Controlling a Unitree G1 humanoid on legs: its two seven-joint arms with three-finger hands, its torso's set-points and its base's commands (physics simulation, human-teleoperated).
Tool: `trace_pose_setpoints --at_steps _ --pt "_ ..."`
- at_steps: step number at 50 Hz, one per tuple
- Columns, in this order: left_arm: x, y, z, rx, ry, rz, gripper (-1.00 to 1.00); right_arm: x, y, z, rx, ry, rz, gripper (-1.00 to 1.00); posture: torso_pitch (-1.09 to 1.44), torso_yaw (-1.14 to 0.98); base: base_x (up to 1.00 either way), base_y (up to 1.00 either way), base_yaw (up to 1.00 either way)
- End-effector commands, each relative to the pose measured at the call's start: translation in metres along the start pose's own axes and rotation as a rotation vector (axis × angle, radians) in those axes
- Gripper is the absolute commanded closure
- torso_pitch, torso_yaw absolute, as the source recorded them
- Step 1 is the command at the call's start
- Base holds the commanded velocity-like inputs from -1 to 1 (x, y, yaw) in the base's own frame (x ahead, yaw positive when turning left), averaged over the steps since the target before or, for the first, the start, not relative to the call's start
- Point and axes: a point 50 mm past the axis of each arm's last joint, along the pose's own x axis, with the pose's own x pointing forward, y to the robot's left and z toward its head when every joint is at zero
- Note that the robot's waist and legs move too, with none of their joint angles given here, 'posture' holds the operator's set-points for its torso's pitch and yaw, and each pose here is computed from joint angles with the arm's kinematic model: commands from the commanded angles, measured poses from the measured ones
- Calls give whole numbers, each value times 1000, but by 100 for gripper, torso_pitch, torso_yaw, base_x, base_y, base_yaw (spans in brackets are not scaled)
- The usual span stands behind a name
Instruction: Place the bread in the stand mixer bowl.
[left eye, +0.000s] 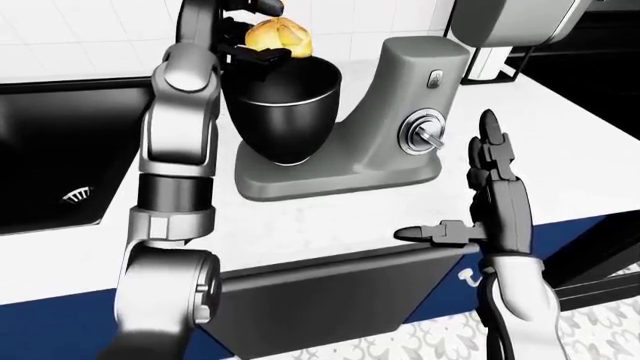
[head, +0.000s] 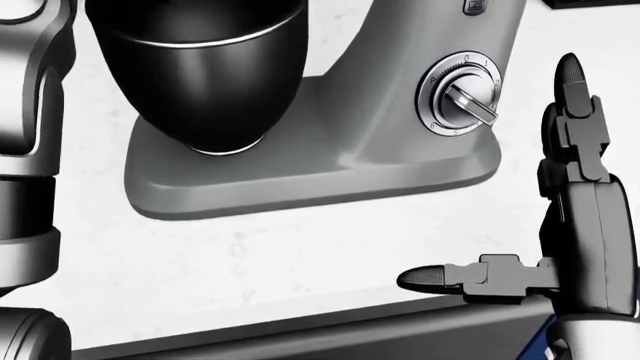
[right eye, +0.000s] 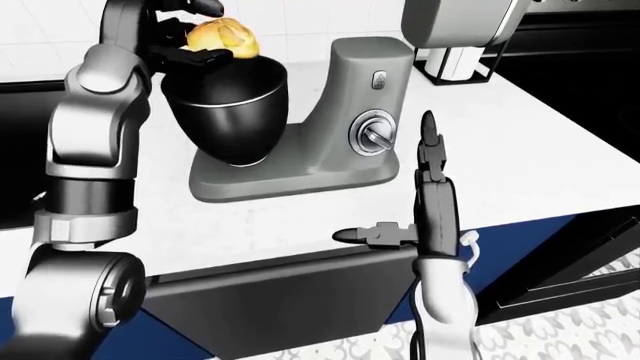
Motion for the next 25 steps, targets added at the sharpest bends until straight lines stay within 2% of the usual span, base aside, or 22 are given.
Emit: trace_pose_setpoints --at_steps 1,25 --pt "-1 7 25 0 -100 28 24 0 -3 14 -2 -82 -16 -100 0 0 0 0 0" --pt "-21 17 34 -15 -126 31 25 1 -2 13 -2 -77 -13 -100 0 0 0 0 0"
